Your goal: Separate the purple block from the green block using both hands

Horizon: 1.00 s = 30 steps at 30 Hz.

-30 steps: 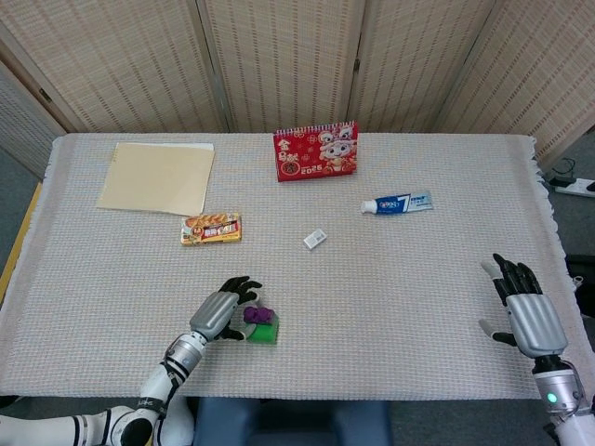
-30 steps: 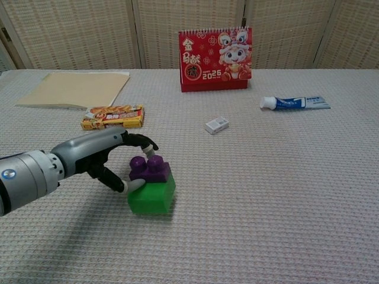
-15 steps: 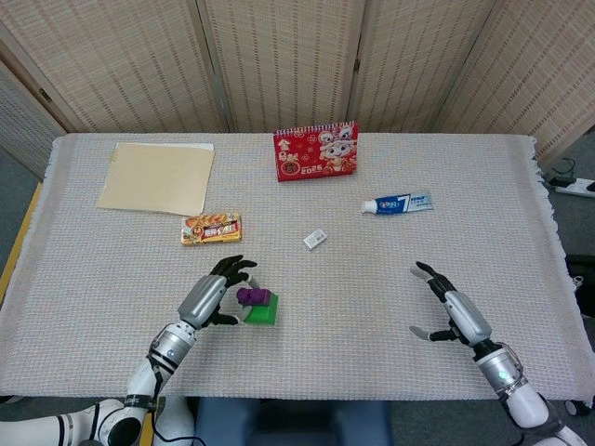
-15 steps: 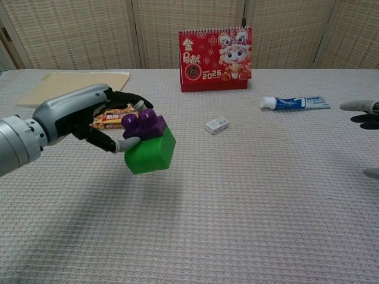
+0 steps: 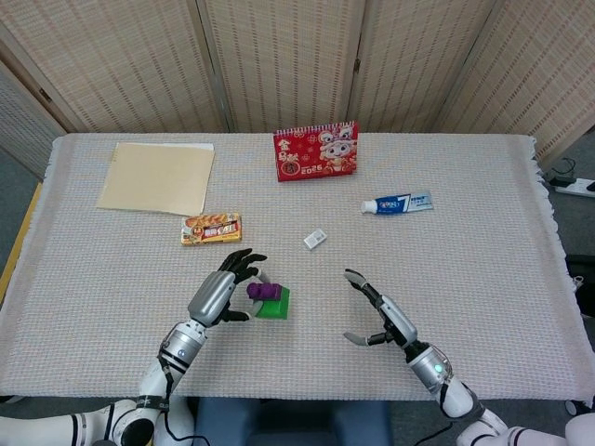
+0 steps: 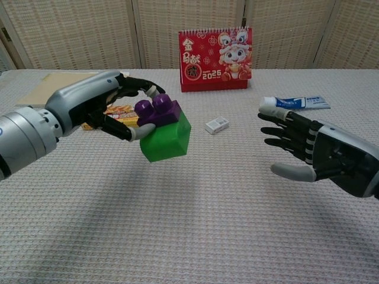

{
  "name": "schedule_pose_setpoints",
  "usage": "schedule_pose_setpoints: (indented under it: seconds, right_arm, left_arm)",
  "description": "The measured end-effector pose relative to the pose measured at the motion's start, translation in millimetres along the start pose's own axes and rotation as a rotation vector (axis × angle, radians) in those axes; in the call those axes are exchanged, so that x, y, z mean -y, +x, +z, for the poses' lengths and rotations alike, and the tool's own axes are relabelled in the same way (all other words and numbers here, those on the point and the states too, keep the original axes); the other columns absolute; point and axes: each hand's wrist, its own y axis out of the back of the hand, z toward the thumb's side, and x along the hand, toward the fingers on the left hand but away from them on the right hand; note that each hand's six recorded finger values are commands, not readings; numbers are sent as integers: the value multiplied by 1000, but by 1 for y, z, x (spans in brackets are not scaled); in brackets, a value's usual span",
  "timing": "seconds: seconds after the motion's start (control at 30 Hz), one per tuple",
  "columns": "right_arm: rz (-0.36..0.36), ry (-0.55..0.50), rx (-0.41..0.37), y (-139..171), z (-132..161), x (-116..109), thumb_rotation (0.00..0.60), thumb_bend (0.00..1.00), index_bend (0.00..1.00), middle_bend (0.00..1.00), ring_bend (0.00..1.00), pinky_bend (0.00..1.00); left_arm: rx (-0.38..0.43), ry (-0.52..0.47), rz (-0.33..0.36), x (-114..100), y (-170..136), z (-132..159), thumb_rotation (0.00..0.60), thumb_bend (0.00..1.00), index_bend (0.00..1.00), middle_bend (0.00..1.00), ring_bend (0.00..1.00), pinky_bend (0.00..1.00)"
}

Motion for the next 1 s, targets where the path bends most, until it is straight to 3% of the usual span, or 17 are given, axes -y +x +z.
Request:
schedule_pose_setpoints:
  seconds: [0.57,1.0]
  right_arm:
    - [17,-223,-10,-34,-16,52,600,275,34,0,0,0]
    - [17,-258,-37,-54,-5,68,600,275,104,0,0,0]
  left_arm:
    - [-9,-24,15,4,11,13,600,537,661,194,0,0]
    - [3,-44,5,12,10,20,600,537,660,195,0,0]
